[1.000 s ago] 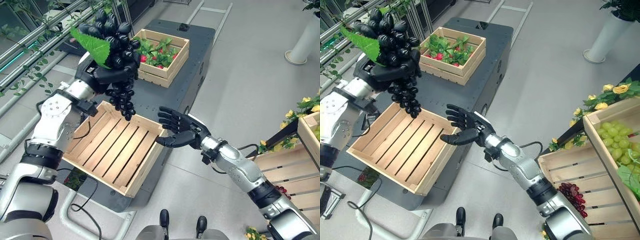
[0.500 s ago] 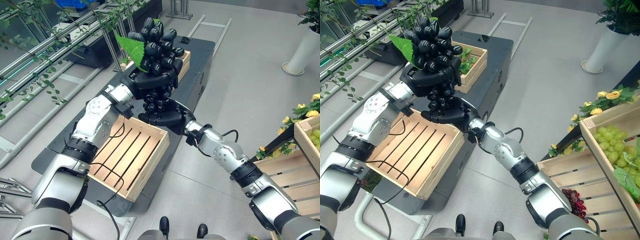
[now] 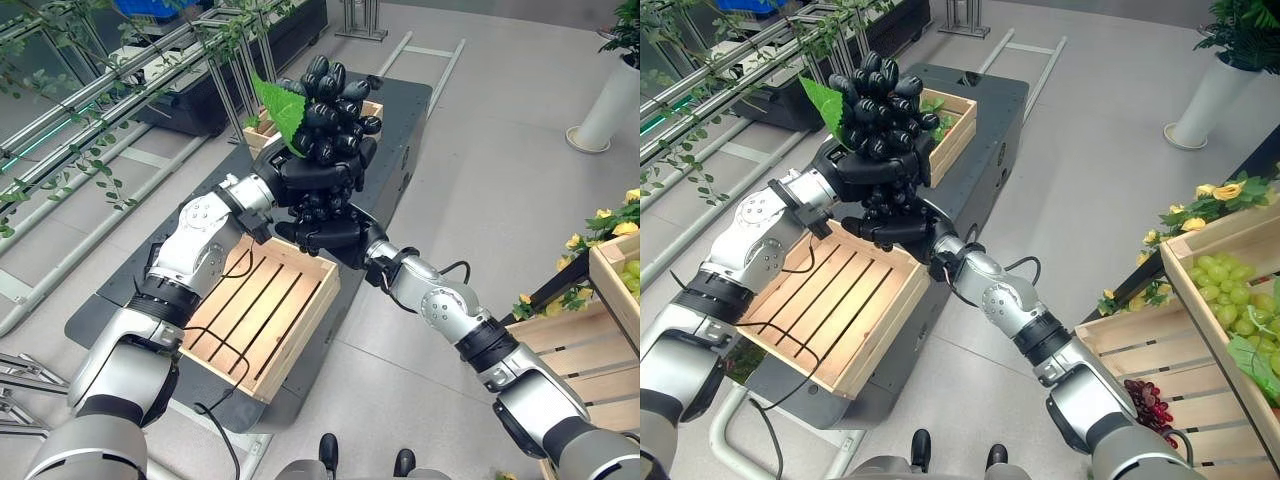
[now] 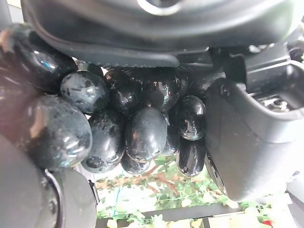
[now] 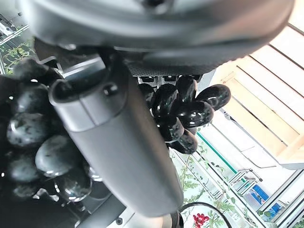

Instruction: Pick up the fruits from the basket on one side to the basket on the other side

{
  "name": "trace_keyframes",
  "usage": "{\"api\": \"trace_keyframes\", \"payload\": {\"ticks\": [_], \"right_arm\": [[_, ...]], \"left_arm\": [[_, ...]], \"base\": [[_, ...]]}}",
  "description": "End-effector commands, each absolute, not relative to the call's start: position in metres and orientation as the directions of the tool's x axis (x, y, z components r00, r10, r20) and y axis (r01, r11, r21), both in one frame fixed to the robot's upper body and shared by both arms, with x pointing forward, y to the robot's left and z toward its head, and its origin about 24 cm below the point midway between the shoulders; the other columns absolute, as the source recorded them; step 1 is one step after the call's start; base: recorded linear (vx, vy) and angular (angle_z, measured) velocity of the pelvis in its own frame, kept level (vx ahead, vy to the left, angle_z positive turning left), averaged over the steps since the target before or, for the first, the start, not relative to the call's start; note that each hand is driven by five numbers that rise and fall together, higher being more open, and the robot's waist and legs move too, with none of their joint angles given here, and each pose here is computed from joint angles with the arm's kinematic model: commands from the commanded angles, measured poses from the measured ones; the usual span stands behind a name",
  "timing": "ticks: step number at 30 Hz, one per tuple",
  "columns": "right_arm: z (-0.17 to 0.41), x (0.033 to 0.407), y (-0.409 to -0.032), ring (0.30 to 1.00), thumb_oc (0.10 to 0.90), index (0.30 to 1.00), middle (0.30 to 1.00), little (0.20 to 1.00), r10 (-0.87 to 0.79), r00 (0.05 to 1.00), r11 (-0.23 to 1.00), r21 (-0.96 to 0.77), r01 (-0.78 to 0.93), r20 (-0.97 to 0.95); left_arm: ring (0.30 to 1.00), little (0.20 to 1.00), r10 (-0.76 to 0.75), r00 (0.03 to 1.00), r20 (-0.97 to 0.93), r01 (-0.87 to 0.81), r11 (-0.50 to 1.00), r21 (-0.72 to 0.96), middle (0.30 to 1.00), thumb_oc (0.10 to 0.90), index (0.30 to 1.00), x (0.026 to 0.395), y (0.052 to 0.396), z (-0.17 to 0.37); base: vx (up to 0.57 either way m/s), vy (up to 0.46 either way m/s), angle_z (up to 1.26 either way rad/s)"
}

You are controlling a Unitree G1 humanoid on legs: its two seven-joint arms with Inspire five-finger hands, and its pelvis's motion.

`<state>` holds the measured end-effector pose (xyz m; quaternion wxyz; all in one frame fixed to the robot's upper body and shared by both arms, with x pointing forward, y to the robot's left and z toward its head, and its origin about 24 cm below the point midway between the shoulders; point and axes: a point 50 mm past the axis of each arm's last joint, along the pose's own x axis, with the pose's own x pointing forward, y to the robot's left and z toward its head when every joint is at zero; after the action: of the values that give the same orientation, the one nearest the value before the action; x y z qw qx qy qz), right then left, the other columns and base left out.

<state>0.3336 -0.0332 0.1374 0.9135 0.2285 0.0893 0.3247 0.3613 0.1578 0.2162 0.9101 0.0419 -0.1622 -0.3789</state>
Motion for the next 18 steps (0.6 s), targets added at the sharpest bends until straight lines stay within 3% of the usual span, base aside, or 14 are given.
{"api": "trace_keyframes", "payload": {"ticks": [1,18], "right_arm": [[0.178,0.343,-0.014,0.300,0.400,0.300,0.300,0.300,0.592,0.782,0.561,0.598,-0.572,0.193],[0.173,0.346,-0.025,0.300,0.400,0.300,0.300,0.300,0.548,0.811,0.567,0.623,-0.539,0.202]], "left_arm": [[0.300,0.300,-0.703,0.612,0.363,0.686,0.700,0.197,0.300,0.400,0.300,0.369,0.149,0.238],[0.300,0.300,-0.605,0.707,0.366,0.582,0.792,0.185,0.300,0.400,0.300,0.374,0.165,0.231]], "base": [[0.00,0.000,0.00],[0.00,0.000,0.00]]}}
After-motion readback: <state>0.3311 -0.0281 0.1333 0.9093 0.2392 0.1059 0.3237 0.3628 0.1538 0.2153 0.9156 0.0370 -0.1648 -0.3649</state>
